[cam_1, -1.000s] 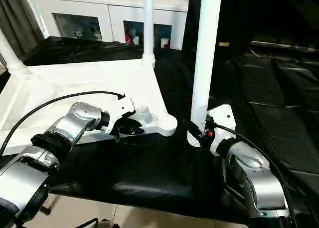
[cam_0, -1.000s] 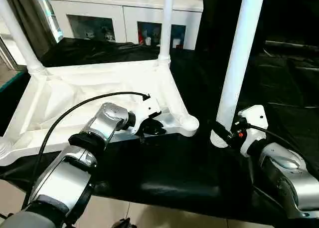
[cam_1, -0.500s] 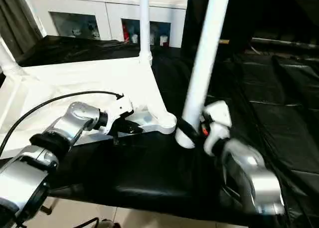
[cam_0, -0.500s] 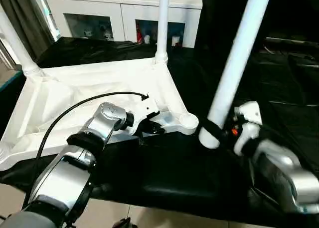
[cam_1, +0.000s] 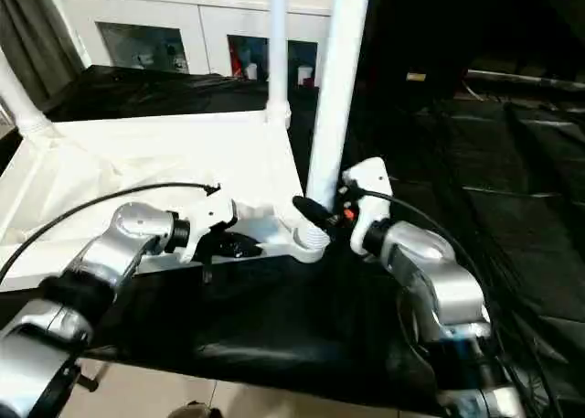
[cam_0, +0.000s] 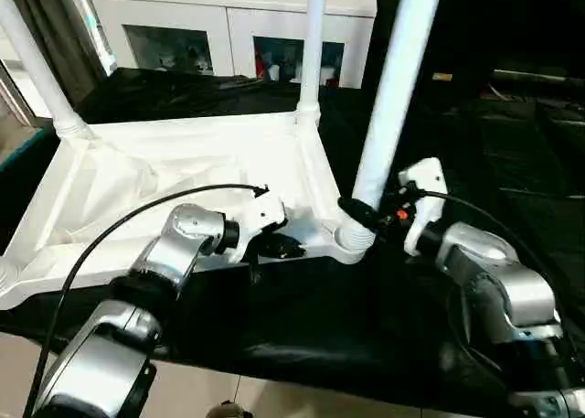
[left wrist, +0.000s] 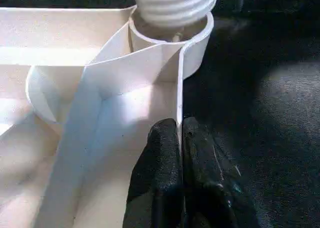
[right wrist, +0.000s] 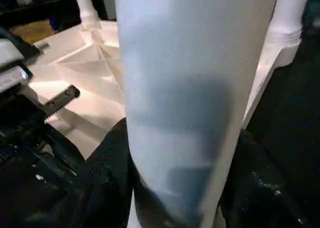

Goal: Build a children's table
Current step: Insert table leg to table base

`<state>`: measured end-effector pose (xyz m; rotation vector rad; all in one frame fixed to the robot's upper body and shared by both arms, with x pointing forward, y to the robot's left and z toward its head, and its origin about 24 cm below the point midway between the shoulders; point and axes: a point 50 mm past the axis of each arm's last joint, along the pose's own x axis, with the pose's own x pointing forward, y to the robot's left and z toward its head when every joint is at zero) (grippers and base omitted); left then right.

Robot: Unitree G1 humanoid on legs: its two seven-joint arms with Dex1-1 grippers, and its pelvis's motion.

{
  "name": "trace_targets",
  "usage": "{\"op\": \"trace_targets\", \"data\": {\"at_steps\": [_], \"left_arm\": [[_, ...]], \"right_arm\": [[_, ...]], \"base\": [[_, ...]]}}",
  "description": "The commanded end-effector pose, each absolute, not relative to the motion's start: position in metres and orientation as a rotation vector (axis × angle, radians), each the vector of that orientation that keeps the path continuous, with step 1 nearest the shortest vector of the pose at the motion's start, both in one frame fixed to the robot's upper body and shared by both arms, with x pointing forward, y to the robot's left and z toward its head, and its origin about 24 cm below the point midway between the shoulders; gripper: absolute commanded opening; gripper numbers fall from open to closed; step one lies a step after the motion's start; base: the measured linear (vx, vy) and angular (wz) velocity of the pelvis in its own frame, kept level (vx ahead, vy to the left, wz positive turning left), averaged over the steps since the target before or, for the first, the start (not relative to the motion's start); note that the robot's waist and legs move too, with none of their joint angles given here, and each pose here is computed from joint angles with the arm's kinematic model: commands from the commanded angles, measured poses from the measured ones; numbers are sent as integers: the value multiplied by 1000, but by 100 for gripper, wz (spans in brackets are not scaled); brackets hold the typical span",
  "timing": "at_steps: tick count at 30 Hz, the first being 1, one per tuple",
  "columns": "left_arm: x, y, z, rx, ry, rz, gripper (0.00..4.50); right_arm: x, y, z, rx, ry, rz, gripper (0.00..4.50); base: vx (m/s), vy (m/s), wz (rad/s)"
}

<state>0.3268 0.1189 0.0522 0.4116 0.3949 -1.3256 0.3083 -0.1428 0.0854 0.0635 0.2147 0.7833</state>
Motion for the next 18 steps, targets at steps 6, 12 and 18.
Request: {"op": "trace_targets", "data": {"at_steps": [6, 12, 18], "left_arm": [[319, 120, 45, 417, 437, -1347, 0], [321, 123, 44, 484, 489, -1339, 0], [324, 124, 46, 508, 503, -1329, 0]], "right_arm": [[316, -137, 82, 17, 231, 819, 189], [320, -135, 74, -11, 283, 834, 189], [323, -134, 72, 11, 303, 840, 189]], "base": [[0, 0, 0], [0, 0, 0], [0, 0, 0]]}}
